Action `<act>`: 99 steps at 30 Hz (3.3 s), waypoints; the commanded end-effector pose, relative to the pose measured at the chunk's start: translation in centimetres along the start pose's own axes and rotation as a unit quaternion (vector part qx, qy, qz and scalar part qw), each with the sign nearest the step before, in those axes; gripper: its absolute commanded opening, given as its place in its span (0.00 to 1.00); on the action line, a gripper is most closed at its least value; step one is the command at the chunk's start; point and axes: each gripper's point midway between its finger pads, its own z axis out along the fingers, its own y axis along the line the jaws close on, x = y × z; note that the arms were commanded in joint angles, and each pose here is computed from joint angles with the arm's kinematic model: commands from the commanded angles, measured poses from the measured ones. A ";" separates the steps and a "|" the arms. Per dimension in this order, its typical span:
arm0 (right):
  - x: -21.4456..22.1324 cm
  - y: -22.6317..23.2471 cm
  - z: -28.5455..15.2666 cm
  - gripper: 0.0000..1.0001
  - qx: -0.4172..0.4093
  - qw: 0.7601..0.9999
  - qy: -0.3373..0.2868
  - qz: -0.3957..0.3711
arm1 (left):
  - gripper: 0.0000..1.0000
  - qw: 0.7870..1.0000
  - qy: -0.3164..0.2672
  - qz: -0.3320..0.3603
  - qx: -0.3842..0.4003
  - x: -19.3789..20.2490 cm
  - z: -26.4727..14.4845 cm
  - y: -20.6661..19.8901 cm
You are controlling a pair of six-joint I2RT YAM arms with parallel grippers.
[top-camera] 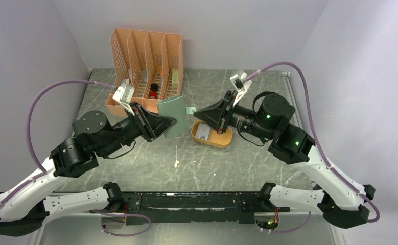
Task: Put the credit cards into the card holder
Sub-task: Close the card holder at the center of the board.
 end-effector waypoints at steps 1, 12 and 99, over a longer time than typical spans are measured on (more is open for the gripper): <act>-1.3 1.6 -0.3 0.00 -0.037 0.997 0.016 -0.061 | 0.05 1.000 -0.017 0.018 0.002 -1.6 0.0 -0.6; 0.3 1.4 1.0 0.00 -0.055 0.986 0.096 -0.126 | 0.05 0.999 -0.010 0.040 0.006 -2.0 1.3 -1.4; 2.0 -0.4 3.3 0.00 -0.005 0.985 0.121 -0.123 | 0.05 0.978 0.065 0.043 0.194 0.2 1.9 -8.6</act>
